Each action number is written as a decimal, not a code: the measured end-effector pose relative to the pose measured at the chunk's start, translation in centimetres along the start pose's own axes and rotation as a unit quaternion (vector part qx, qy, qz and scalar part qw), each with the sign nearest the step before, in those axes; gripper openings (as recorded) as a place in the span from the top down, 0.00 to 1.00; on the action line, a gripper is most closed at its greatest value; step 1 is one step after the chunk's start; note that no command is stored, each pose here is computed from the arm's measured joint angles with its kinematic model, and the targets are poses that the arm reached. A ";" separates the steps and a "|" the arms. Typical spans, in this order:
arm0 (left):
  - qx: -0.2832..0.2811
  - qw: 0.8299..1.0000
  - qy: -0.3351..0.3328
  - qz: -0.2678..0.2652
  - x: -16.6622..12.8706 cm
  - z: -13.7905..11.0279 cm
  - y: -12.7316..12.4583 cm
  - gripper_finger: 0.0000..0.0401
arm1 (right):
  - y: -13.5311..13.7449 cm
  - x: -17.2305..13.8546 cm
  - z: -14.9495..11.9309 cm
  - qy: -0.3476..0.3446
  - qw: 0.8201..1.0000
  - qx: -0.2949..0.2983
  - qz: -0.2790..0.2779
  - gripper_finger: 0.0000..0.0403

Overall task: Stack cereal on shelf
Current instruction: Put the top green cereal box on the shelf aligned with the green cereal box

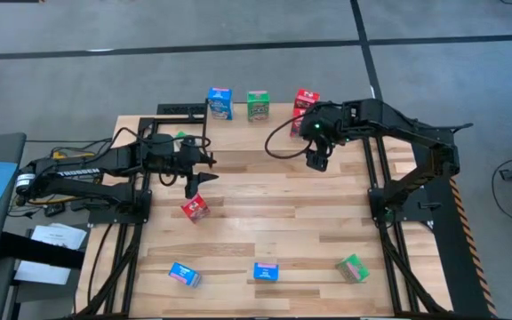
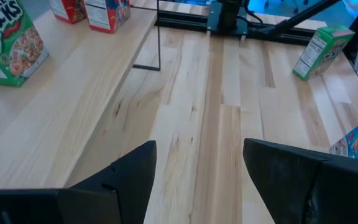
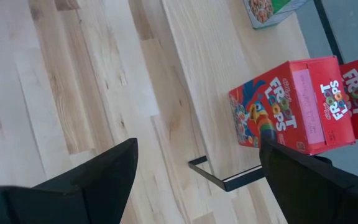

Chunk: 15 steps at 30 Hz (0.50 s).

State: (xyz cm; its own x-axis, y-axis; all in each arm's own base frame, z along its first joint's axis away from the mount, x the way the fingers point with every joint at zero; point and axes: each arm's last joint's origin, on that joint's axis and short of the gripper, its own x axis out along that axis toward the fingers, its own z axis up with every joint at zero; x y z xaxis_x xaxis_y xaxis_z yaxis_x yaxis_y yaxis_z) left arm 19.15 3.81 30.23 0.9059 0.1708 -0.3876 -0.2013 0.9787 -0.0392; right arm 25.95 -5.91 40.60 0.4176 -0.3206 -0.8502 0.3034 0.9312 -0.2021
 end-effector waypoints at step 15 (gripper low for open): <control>0.007 1.000 -0.004 0.028 0.0 0.1 0.2 0.42 | 0.0 0.0 0.0 -0.001 1.000 0.000 0.000 0.11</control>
State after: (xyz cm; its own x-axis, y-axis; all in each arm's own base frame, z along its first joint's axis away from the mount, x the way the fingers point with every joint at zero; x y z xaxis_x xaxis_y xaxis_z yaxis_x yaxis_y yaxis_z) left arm 19.14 3.98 30.28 0.8961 0.2268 -0.3816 -0.2470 0.9690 -0.0041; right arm 25.97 -5.91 40.61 0.4189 -0.3209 -0.8494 0.3035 0.9312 -0.2021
